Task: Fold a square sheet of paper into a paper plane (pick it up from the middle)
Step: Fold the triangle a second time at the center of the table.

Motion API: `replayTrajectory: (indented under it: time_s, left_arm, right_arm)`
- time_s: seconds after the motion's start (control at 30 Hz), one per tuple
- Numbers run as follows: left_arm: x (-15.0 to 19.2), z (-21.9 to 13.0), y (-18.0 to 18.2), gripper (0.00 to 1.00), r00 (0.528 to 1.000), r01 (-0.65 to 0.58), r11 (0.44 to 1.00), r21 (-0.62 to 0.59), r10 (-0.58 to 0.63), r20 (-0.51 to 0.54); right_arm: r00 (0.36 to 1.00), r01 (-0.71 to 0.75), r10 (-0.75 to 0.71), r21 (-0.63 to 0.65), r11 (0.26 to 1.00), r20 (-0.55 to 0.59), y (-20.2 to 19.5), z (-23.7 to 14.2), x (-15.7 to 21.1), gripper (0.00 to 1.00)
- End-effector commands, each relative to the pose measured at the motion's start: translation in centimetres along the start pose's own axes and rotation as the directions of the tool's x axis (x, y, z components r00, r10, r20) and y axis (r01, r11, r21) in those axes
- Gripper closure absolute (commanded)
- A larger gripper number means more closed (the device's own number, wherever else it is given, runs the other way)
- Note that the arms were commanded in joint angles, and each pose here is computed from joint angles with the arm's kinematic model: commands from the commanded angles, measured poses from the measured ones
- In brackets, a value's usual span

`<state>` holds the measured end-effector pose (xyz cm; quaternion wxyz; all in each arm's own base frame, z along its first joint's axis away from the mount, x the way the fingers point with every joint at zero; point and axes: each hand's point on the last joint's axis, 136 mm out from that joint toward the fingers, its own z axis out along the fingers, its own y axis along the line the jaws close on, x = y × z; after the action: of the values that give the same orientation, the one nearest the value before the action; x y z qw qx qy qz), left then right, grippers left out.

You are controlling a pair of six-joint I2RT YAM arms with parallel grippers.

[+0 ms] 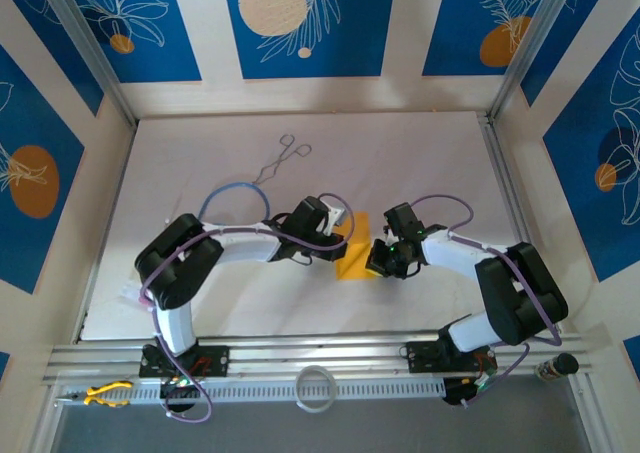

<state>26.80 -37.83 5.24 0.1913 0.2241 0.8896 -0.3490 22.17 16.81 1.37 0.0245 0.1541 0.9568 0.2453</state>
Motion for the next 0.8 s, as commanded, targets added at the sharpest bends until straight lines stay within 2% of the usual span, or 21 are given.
replayTrajectory:
  time_s: [0.0,0.77]
  left_arm:
    - [-0.9,0.2,0.6,1.00,1.000,-0.030,0.999,-0.021,0.030,0.004]
    - [-0.3,1.1,2.4,0.99,0.999,-0.049,0.995,-0.088,0.047,-0.020]
  right_arm:
    - [1.000,-0.009,0.011,0.052,0.999,-0.025,-1.2,0.2,0.3,0.99]
    - [0.999,-0.010,0.012,0.054,0.998,-0.034,-1.1,0.3,0.3,0.99]
